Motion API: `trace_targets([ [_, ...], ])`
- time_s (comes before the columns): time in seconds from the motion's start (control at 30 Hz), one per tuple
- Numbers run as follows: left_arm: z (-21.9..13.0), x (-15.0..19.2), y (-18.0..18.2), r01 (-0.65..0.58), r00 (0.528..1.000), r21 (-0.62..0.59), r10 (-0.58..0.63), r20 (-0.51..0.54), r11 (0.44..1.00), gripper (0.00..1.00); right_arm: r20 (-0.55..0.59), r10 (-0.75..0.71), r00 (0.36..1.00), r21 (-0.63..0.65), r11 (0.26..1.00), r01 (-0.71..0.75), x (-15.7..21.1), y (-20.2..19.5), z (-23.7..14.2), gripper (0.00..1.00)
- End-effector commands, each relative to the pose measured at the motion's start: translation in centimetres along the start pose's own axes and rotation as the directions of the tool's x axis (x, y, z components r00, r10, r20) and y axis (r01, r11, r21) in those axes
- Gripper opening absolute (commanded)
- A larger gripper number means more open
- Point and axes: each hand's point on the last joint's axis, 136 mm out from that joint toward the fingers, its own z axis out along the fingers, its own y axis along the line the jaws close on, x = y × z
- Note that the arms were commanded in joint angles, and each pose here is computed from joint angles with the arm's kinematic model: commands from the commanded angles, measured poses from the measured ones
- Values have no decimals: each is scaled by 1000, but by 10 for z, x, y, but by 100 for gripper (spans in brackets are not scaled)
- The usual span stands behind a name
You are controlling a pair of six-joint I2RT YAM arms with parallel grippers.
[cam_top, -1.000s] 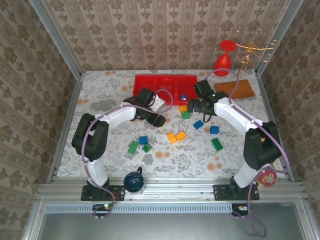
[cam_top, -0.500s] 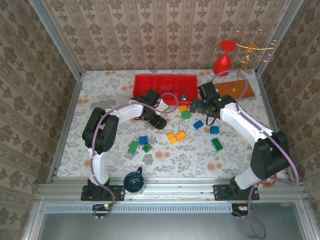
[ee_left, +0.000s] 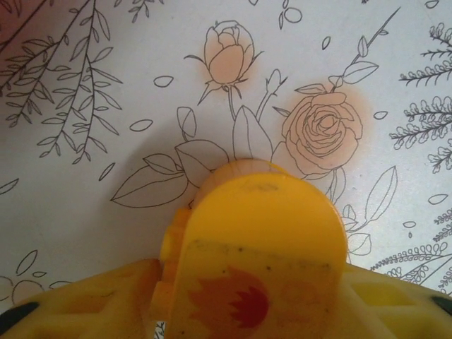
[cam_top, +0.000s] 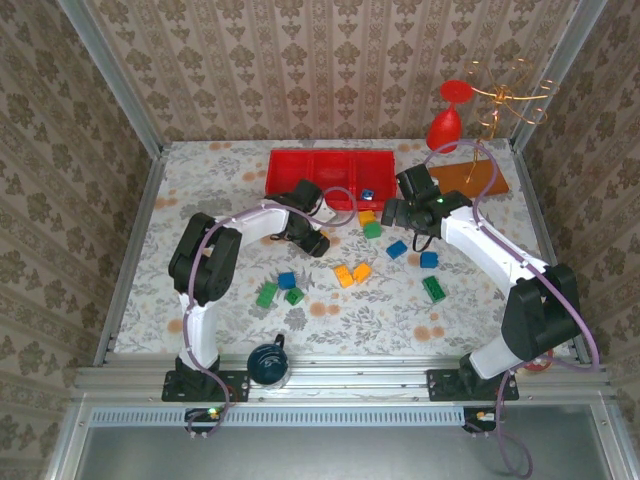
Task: Sort the legos into containers by color
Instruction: Pick up the lego from the center of the table.
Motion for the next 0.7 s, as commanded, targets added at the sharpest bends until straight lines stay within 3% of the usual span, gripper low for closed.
trace_targets([
  [0.0, 8, 1, -1, -10, 1000, 4, 10, -20, 1000, 52, 28, 22, 999, 14, 1000, -23, -2, -7, -9, 100],
  [0.3, 4, -7, -3, 3, 1000, 12, -3, 18, 1000, 36, 43, 26, 999, 20, 999, -27, -3, -10, -12, 100],
  [0.67, -3, -13, -5, 12, 999, 23, -13, 45, 1000, 26, 44, 25, 999, 27, 999, -27, -3, -11, -11, 100],
])
